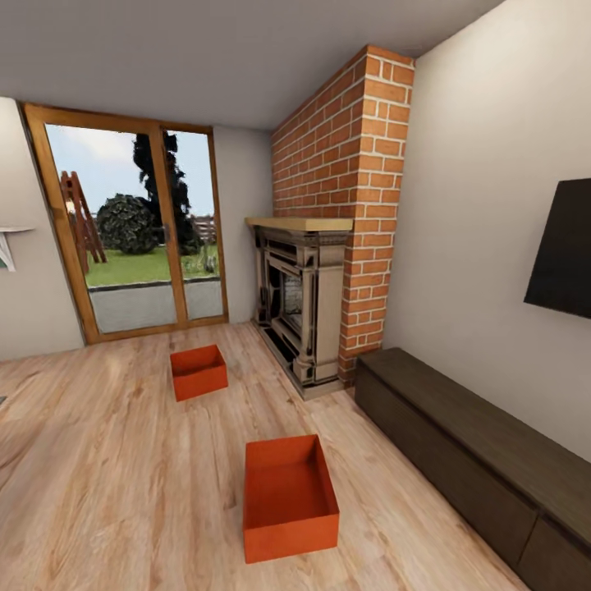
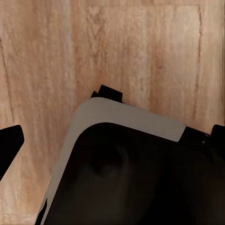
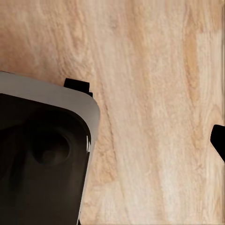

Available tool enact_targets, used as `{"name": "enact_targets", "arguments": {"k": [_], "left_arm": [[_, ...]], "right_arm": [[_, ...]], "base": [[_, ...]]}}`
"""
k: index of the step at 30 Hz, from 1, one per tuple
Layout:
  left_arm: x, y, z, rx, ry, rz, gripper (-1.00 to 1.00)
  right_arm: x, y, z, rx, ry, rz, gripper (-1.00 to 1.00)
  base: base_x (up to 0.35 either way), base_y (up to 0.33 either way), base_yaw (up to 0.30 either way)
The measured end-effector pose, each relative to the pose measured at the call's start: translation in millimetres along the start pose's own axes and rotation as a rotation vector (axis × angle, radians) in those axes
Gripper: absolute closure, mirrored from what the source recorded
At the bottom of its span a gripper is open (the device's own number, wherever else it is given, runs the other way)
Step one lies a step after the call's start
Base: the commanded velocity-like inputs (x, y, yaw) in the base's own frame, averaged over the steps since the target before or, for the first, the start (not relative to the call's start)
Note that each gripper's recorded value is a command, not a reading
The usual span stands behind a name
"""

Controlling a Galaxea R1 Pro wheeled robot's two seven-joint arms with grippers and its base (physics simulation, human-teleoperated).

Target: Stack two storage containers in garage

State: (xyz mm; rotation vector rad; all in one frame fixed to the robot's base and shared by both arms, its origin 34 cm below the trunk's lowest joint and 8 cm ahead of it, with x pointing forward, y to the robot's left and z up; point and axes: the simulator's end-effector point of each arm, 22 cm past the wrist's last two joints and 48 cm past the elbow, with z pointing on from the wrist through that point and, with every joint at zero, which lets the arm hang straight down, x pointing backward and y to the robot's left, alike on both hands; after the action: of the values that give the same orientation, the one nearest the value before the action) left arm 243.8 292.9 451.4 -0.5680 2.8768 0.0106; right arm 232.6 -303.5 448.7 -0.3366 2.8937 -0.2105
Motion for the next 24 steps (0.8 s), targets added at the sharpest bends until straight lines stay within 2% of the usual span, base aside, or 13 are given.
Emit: {"name": "enact_targets", "arguments": {"k": [8, 24], "left_arm": [[-0.2, 0.4, 0.1, -0.001, 0.0, -0.004, -1.0], [-0.2, 0.4, 0.2, -0.001, 0.0, -0.005, -1.0]], "right_arm": [[0.0, 0.0, 0.1, 0.0, 0.0, 0.0, -1.0], [0.8, -3.4, 0.4, 0.004, 0.002, -0.001, -1.0]], "base": [[0.199, -0.115, 0.006], [0.01, -0.004, 0.256]]}}
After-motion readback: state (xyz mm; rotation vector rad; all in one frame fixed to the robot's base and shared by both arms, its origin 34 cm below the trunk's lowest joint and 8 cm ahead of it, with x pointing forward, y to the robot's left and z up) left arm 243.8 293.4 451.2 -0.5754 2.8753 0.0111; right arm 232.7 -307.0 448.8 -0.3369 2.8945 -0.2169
